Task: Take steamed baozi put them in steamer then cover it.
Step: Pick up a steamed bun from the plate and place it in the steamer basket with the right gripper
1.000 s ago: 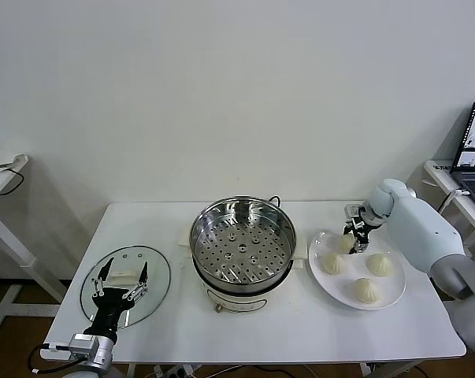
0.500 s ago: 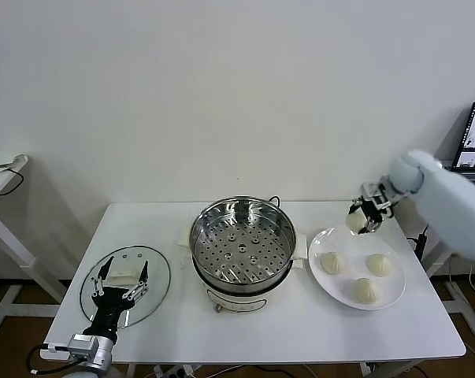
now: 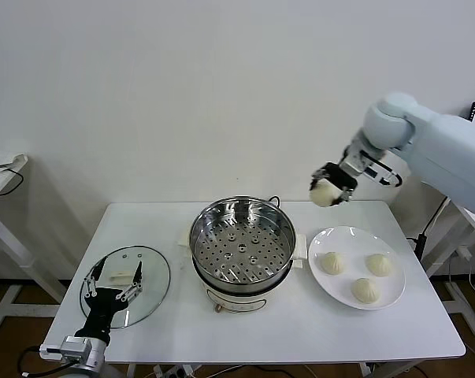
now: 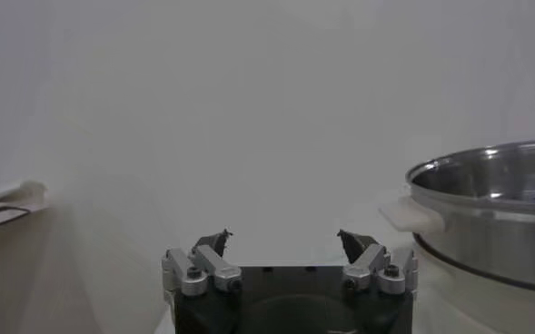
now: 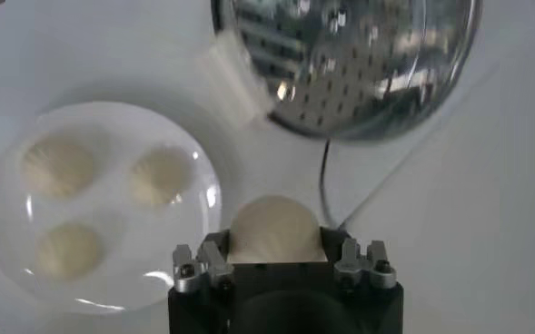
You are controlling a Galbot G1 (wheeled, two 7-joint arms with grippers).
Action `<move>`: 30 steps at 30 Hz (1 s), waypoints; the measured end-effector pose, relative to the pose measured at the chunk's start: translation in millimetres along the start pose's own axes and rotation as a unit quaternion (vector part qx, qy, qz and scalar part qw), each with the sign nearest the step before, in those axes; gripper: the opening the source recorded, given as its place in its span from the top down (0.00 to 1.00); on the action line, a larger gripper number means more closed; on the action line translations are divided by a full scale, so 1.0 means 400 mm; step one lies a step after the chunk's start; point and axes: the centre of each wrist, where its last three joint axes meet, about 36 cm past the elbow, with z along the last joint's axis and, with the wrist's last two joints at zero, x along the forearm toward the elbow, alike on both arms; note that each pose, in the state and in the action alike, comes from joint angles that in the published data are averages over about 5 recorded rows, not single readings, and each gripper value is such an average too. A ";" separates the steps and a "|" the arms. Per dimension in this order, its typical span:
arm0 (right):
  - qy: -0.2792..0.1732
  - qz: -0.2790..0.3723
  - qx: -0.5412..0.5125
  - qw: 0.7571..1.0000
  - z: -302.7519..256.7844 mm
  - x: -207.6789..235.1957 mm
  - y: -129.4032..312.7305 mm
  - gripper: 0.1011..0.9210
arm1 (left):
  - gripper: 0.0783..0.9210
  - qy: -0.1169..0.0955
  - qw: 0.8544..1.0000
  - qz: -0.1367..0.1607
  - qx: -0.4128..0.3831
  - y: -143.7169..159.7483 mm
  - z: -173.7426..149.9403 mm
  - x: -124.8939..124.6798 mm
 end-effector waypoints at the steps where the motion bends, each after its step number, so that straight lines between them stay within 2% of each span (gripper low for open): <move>1: -0.002 -0.002 0.017 1.000 -0.013 -0.001 -0.022 0.31 | 0.12 0.000 1.000 -0.001 -0.001 0.003 0.000 0.000; 14: -0.020 -0.021 0.157 0.987 -0.123 -0.082 -0.235 0.32 | 0.12 0.004 1.000 -0.009 -0.005 0.034 0.006 0.006; 30: -0.053 -0.029 0.183 0.981 -0.115 -0.275 -0.292 0.31 | 0.12 0.008 1.000 -0.017 -0.009 0.052 0.010 0.010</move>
